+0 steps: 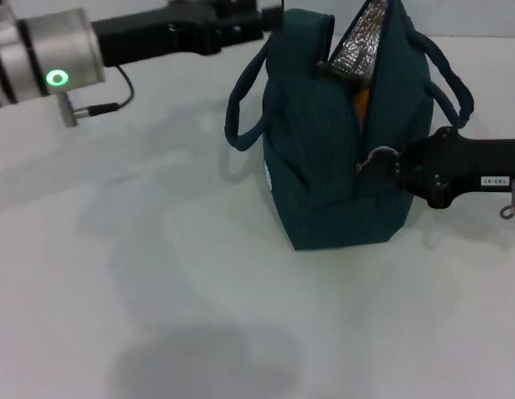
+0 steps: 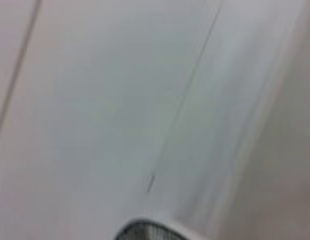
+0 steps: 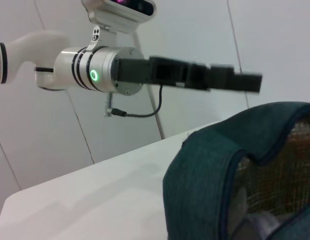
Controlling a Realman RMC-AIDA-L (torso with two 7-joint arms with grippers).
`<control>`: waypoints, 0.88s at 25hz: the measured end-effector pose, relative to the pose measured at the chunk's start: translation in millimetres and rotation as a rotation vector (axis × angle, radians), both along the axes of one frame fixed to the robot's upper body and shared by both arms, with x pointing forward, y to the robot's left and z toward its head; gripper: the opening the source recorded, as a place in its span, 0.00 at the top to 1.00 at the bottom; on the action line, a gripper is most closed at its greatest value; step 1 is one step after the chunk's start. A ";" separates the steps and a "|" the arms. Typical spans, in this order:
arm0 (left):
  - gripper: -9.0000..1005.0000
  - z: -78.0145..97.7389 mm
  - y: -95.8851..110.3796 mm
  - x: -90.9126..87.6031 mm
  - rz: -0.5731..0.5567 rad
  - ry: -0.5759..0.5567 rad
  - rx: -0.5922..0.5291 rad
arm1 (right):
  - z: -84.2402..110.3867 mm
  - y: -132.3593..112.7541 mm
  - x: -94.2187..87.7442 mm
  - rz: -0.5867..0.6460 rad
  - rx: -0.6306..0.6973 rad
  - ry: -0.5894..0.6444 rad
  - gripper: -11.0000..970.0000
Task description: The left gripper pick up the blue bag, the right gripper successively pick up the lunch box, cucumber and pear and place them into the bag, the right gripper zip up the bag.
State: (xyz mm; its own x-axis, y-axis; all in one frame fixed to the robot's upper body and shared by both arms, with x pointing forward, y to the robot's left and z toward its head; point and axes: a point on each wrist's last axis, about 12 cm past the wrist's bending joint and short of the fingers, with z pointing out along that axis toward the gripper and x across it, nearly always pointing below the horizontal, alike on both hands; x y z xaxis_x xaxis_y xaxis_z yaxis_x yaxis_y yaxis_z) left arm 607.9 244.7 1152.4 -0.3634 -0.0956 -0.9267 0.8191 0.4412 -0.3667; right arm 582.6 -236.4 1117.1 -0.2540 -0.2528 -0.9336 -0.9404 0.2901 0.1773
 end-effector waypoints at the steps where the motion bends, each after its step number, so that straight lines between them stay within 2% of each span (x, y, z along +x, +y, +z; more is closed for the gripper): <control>1: 0.43 -0.5 4.1 -3.2 0.007 -0.019 -0.018 | -0.2 1.0 0.2 0.002 -0.003 -0.001 0.98; 2: 0.38 -0.9 6.1 -6.4 0.001 -0.030 -0.031 | -0.5 1.9 0.2 0.005 -0.005 -0.002 0.98; 6: 0.33 -8.7 12.1 -26.0 -0.059 -0.013 -0.072 | 0.8 5.5 -0.8 0.029 0.000 -0.013 0.98; 13: 0.24 -58.4 23.6 -75.1 -0.005 0.033 -0.091 | 11.8 12.5 0.6 0.083 0.030 -0.025 0.98; 15: 0.24 -74.1 23.7 -88.0 0.018 0.029 -0.107 | 15.1 13.8 -0.3 0.106 0.043 -0.027 0.98; 22: 0.24 -102.9 12.4 -107.5 0.051 -0.007 -0.089 | 20.7 26.6 4.4 0.130 0.045 -0.026 0.98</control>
State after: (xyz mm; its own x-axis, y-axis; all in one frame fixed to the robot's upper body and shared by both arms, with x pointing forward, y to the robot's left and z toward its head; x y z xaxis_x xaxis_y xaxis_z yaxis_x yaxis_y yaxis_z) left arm 500.4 257.2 1049.5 -0.3492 -0.1961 -0.9163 0.7993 0.4481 -0.4005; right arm 587.0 -209.8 1137.8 -0.1977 -0.2401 -0.9504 -0.9740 0.1577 0.1628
